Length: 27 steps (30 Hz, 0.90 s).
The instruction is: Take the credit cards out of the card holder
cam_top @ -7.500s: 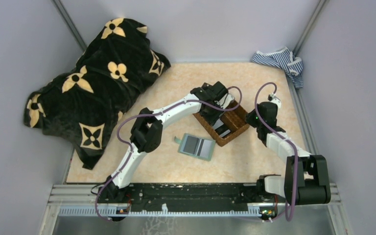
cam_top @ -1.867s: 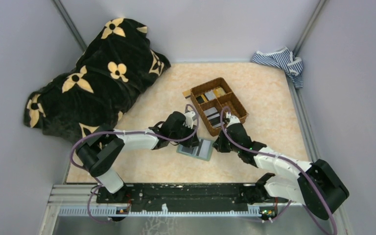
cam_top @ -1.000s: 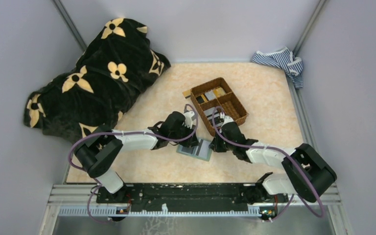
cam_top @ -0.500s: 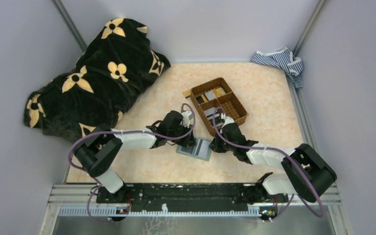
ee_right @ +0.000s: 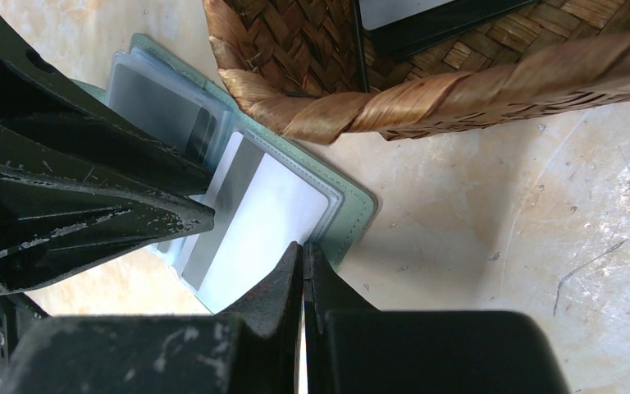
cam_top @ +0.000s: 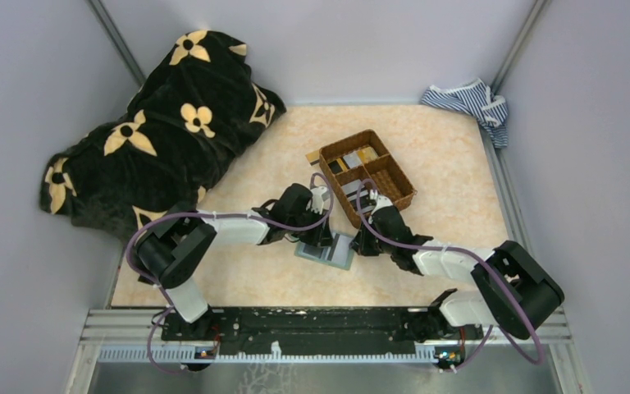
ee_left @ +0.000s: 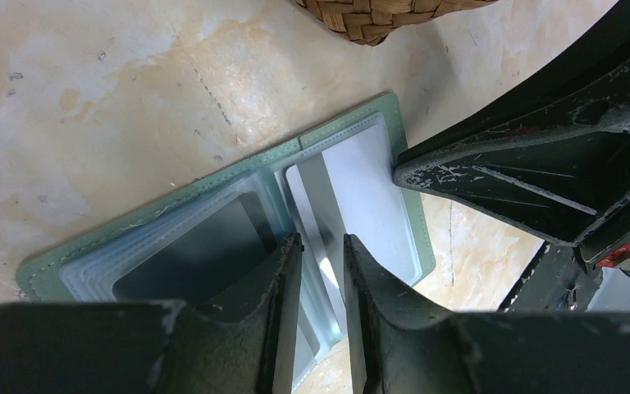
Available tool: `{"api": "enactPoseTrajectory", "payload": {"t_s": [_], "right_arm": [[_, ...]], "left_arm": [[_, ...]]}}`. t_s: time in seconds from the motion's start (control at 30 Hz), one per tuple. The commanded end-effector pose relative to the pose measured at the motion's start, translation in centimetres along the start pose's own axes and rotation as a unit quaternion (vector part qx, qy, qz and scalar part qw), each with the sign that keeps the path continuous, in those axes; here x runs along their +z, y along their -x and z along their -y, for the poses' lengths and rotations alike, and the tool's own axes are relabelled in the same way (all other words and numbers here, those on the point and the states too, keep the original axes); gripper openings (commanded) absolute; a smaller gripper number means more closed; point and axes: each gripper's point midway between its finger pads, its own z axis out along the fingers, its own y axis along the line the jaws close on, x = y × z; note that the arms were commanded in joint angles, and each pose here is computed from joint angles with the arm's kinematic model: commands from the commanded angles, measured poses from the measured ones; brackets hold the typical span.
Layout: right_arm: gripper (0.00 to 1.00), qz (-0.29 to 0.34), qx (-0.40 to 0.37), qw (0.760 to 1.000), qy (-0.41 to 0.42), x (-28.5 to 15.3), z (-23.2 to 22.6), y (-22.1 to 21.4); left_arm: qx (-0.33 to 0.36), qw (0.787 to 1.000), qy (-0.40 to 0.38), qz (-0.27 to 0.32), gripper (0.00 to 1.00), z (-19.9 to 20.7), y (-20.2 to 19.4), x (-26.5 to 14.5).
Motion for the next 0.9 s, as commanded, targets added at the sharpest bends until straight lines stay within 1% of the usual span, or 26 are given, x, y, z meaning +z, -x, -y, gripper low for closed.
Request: {"api": "enactPoseTrajectory", "payload": {"t_s": [0.0,0.1,0.27,0.43,0.67,0.87], "right_arm": [[0.00,0.000,-0.002,1.000,0.010,0.1,-0.3,-0.3],[0.00,0.000,-0.002,1.000,0.011,0.2,-0.4,-0.3],[0.00,0.001,-0.001,1.000,0.010,0.2,-0.4,-0.2],[0.00,-0.001,-0.003,1.000,0.009,0.2,-0.3,-0.4],[0.00,-0.002,-0.002,1.000,0.009,0.4,-0.3,-0.4],[0.00,-0.005,-0.001,1.000,0.009,0.4,-0.2,-0.6]], "left_arm": [[-0.008,0.999,0.035,-0.037,0.33,-1.9,-2.2,0.2],[-0.010,0.999,0.015,-0.034,0.33,-1.3,-2.2,0.2],[-0.017,0.998,-0.044,-0.029,0.33,0.7,-2.2,0.3],[-0.026,0.996,-0.075,-0.030,0.32,1.5,-2.5,0.3],[-0.041,0.993,-0.112,-0.027,0.24,1.9,-2.8,0.0],[-0.054,0.990,-0.132,-0.019,0.21,2.1,-2.9,-0.3]]}}
